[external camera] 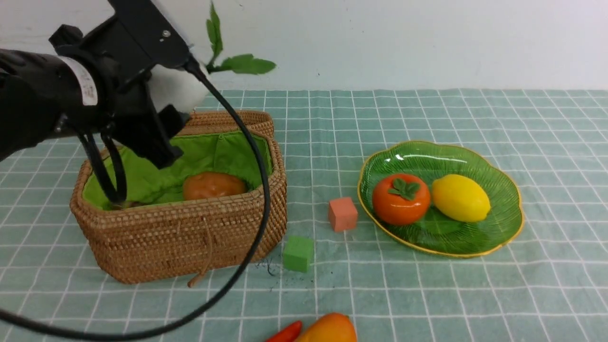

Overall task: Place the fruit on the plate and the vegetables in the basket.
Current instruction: Take a daikon with your left arm and place it on the basket on the left, then use the left arm to grab a carrot and put it into the left basket

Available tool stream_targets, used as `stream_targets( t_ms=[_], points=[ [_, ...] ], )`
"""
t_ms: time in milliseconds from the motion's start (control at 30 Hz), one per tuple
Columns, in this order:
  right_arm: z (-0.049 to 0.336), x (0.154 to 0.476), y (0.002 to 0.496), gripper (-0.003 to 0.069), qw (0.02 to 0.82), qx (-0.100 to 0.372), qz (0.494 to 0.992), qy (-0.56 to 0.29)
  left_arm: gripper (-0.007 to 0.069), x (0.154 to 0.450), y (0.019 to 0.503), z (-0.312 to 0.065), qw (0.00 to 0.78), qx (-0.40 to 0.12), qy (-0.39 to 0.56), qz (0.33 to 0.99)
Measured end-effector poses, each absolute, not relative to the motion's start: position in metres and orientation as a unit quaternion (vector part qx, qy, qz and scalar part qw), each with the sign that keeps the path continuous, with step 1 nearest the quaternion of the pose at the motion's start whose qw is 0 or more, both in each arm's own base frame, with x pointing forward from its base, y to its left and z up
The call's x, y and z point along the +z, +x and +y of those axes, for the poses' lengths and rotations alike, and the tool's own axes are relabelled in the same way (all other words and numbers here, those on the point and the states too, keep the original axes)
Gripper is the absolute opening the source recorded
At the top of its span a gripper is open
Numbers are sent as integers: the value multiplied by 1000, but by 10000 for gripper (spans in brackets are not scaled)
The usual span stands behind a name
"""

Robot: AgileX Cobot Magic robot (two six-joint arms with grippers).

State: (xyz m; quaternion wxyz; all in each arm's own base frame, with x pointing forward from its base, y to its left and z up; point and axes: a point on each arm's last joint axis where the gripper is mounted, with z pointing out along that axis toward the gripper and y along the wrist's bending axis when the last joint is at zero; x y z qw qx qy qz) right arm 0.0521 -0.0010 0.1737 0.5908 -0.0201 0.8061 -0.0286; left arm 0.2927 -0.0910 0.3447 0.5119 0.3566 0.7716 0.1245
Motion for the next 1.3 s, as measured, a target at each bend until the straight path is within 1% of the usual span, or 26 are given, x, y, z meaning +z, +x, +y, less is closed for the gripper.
stream_targets(
  t_ms=[67,100,133,167,200,233,267,300,333,367,400,467,500,600,700,833,900,933,967,1000,1067,1100,1167,1233,1267,1300],
  points=[
    [-1,174,52,158,591,-29,806,-20,525,327,308,-86,489,127,342,793],
    [-1,174,52,158,591,-29,806,-20,525,326,308,-86,489,126,340,794],
    [-1,174,52,158,591,-29,806,-20,525,316,315,-85,473,127,338,804],
    [-1,174,52,158,591,-29,806,-20,525,299,323,-86,448,130,341,816],
    [-1,174,52,158,591,-29,806,-20,525,290,328,-87,436,130,344,821],
    [-1,174,52,158,591,-29,806,-20,525,289,329,-87,434,130,345,822],
    [-1,174,52,158,591,-29,806,-20,525,277,334,-89,421,127,347,828],
    [-1,174,52,159,591,-29,806,-20,525,274,336,-89,418,124,344,832],
    [-1,174,52,160,591,-29,806,-20,526,273,336,-90,419,122,340,833],
    [-1,174,52,161,591,-29,806,-20,542,272,337,-90,420,118,334,835],
    [-1,174,52,161,591,-29,806,-20,576,272,337,-90,423,113,326,838],
    [-1,174,52,161,591,-29,806,-20,606,272,337,-90,425,111,322,839],
    [-1,174,52,161,591,-29,806,-20,643,273,337,-91,427,108,317,840],
    [-1,174,52,161,591,-29,806,-20,667,276,336,-90,431,105,309,841],
    [-1,174,52,161,591,-29,806,-20,666,283,331,-88,431,106,300,844],
    [-1,174,52,161,591,-29,806,-20,648,290,318,-84,406,94,267,869],
    [-1,174,52,161,591,-29,806,-20,633,294,306,-86,379,76,247,889],
    [-1,174,52,161,591,-29,806,-20,618,295,286,-95,332,48,242,910],
    [-1,174,52,161,591,-29,806,-20,612,296,279,-99,312,42,243,918],
    [-1,174,52,162,591,-29,806,-20,606,296,269,-106,285,28,254,924],
    [-1,174,52,163,591,-29,806,-20,600,295,258,-115,258,14,270,928],
    [-1,174,52,165,591,-29,806,-20,594,294,246,-126,226,-5,294,929],
    [-1,174,52,167,591,-29,806,-20,591,289,229,-145,191,-28,331,924],
    [-1,174,52,169,591,-29,806,-20,591,283,220,-157,179,-38,351,918],
    [-1,174,52,172,591,-29,806,-20,589,273,213,-169,163,-40,378,910],
    [-1,174,52,172,591,-29,806,-20,589,271,212,-170,161,-39,381,910]
  ],
)
